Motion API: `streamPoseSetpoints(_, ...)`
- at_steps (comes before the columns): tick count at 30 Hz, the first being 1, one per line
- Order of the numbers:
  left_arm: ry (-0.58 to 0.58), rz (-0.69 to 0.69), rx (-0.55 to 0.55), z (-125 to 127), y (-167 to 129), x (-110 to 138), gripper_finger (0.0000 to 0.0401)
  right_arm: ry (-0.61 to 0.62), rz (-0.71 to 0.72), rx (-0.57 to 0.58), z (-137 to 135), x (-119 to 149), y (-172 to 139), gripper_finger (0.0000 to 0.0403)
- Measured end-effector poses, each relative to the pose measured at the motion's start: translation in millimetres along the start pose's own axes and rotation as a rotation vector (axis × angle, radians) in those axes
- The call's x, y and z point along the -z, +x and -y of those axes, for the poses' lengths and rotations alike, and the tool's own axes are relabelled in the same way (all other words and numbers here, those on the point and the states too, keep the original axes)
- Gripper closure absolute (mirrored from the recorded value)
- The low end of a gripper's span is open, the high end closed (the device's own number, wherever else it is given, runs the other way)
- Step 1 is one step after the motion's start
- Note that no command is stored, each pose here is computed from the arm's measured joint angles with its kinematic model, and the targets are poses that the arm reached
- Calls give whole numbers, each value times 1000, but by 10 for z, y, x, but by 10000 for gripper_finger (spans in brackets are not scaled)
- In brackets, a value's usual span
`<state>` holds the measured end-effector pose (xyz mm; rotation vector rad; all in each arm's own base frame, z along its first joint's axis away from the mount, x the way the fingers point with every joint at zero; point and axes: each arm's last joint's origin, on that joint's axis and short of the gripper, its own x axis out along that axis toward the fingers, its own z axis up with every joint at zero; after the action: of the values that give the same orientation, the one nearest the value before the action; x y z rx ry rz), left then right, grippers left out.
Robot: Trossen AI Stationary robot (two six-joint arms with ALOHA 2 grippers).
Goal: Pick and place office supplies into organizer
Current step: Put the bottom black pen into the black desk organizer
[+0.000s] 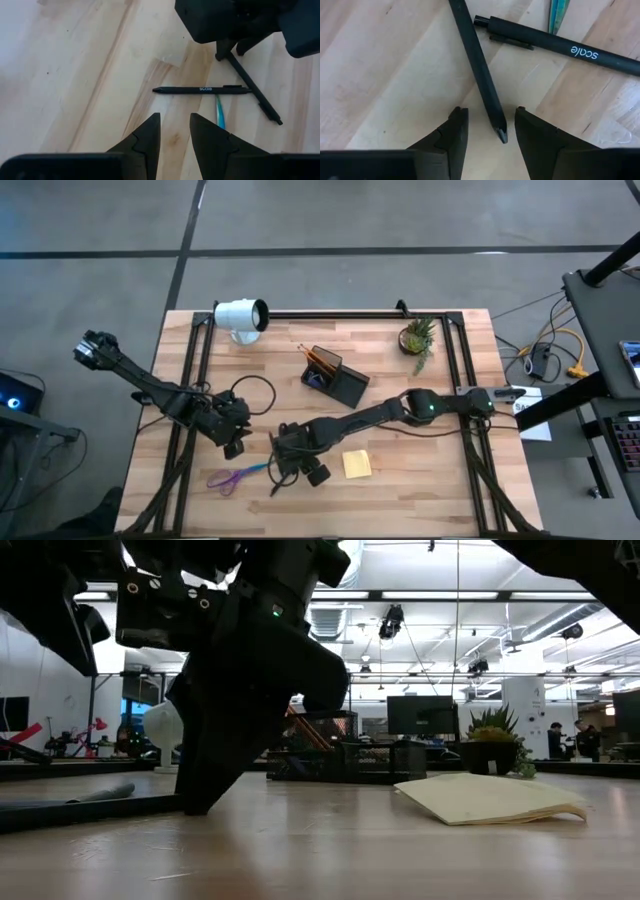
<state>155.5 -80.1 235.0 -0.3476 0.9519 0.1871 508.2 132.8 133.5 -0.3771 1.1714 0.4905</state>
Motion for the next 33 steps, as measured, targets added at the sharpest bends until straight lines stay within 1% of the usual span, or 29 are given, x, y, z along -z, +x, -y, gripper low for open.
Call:
streamPoseSetpoints(4,1,-3,-3,-5,7,8,311,3,-6,-8,12,20,27,284)
streamPoseSetpoints(11,3,-1,-5,-6,9,8,311,2,-13,-34,8,41,77,361)
streamPoseSetpoints(14,3,1,-7,-7,9,8,311,3,-18,-34,7,55,96,379)
streamPoseSetpoints(17,3,3,-8,-6,7,5,311,28,-21,-33,16,65,102,382)
streamPoseSetpoints(23,-2,40,-21,2,-27,-29,311,133,-23,-23,23,60,31,385)
streamPoseSetpoints(28,-15,115,-42,16,-105,-102,311,268,-21,-6,26,48,-72,386)
streamPoseSetpoints(31,-22,166,-56,15,-165,-143,311,369,-18,47,37,36,-155,387)
streamPoseSetpoints(33,-5,196,-59,14,-217,-172,311,438,-6,85,55,24,-217,387)
